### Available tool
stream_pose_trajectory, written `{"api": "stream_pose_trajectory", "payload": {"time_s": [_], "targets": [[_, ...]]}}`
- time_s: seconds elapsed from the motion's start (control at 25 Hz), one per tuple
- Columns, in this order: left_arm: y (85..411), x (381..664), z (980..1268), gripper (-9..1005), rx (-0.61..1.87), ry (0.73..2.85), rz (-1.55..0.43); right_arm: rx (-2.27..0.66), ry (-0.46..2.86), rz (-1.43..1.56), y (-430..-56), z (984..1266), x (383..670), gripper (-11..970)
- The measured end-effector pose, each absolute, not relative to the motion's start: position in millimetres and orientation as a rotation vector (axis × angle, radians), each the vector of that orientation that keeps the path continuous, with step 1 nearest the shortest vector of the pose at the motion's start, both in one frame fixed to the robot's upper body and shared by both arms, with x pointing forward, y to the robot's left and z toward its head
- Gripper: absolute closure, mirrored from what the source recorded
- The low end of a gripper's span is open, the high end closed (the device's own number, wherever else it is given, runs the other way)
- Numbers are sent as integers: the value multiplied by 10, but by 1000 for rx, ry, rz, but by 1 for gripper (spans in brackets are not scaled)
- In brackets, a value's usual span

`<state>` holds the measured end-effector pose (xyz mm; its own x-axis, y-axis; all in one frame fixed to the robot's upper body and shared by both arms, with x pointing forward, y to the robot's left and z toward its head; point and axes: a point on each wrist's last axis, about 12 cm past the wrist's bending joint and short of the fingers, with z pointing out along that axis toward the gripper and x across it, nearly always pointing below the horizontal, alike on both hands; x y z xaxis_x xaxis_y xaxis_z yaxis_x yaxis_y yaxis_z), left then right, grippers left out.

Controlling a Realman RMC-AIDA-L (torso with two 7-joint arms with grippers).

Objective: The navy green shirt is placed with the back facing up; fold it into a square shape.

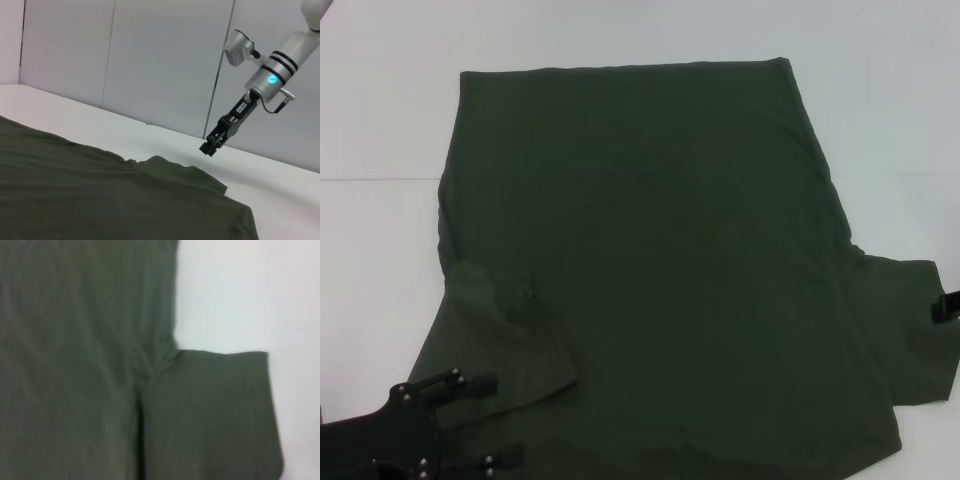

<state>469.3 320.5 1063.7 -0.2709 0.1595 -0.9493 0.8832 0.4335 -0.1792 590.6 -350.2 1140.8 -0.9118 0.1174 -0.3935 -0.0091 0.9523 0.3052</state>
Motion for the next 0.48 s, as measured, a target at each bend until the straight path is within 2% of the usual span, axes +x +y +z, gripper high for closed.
{"api": "stream_pose_trajectory", "payload": {"time_s": [0.48], "targets": [[3206,4705,10652,100,906,1704,-929,297,2675,504,-3765,11216,5733,213]]}}
